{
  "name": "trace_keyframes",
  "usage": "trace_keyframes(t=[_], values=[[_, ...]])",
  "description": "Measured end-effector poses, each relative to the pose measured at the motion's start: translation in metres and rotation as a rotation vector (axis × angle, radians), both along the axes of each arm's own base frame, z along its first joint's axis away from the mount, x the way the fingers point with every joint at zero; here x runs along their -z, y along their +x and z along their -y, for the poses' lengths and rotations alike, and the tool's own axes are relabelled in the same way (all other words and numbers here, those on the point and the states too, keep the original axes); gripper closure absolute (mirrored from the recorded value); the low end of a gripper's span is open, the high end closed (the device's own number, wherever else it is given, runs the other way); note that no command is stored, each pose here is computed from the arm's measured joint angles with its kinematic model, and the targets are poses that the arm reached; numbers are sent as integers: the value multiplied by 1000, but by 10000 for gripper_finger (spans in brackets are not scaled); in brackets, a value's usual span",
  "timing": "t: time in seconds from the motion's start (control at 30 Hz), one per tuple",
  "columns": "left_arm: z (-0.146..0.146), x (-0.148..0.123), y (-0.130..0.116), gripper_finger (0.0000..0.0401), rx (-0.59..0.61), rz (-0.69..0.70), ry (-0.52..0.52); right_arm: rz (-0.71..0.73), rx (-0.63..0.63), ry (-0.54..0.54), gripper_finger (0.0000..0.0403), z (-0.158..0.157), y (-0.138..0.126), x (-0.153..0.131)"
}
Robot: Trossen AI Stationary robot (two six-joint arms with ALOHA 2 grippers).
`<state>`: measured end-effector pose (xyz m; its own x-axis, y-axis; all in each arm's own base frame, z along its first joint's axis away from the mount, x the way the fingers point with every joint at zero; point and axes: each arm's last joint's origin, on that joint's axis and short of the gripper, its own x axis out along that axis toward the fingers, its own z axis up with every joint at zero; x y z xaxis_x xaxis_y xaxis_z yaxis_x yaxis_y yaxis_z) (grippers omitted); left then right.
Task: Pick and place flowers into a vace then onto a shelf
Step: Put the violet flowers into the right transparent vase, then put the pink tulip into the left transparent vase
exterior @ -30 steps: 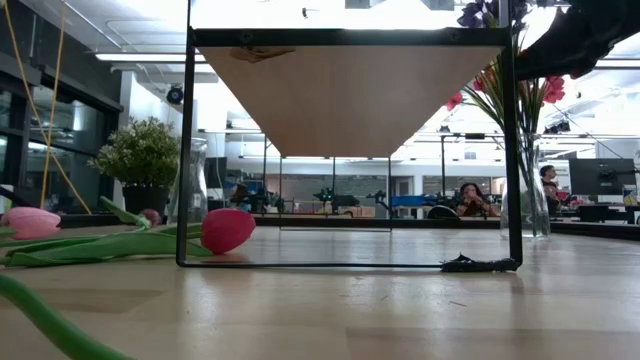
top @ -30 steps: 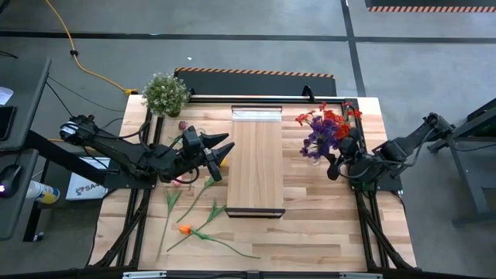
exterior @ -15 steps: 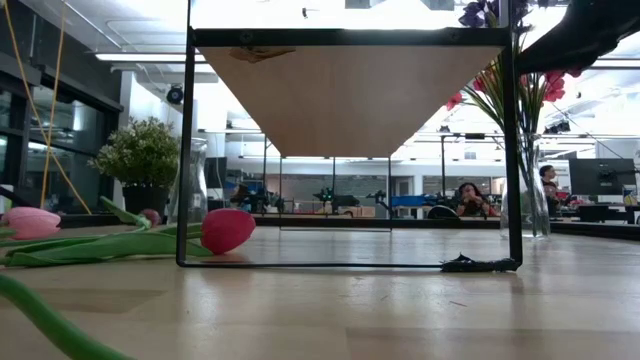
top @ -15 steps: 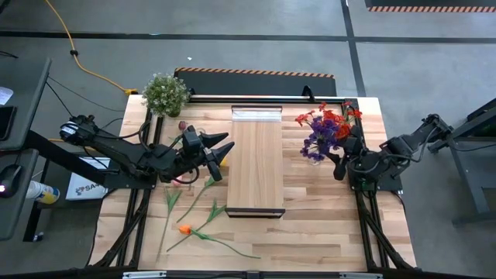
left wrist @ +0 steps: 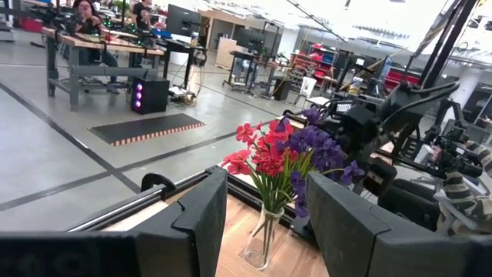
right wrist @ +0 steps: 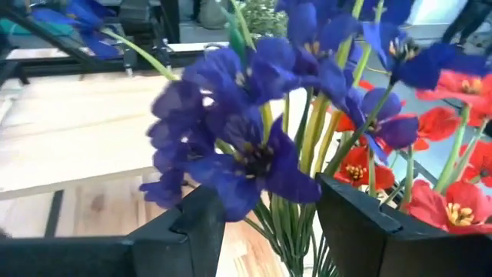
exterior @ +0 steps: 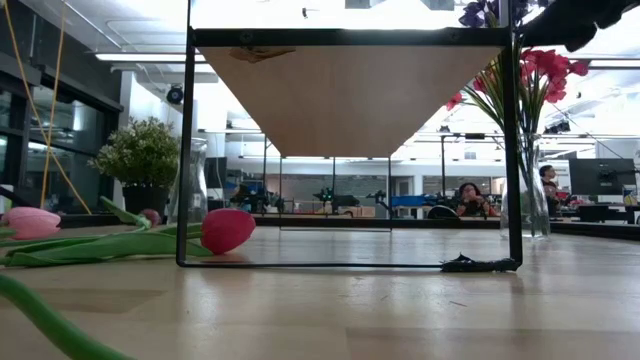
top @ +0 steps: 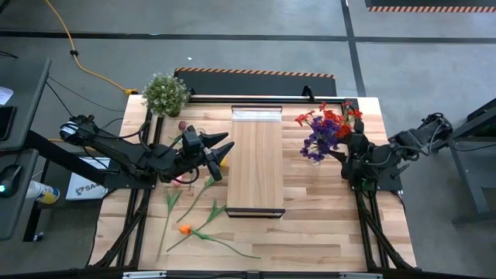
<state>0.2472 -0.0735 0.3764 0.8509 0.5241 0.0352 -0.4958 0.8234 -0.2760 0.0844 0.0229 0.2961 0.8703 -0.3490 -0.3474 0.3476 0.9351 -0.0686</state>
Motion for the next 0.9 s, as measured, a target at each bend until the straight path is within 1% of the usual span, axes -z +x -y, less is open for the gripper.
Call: trace_keyframes(t=[0.37,0.47,0.8,0.9], values=[[0,0,0,190,0,0,0,-19,-36,13,217,10,-20,-34],[0,0,0,190,0,0,0,3,-39,21,216,13,-25,-47],[0,0,0,190,0,0,0,110,-84,-32,217,25,-46,-91],[0,0,0,190,0,0,0,162,-89,-29,219,28,-51,-103]])
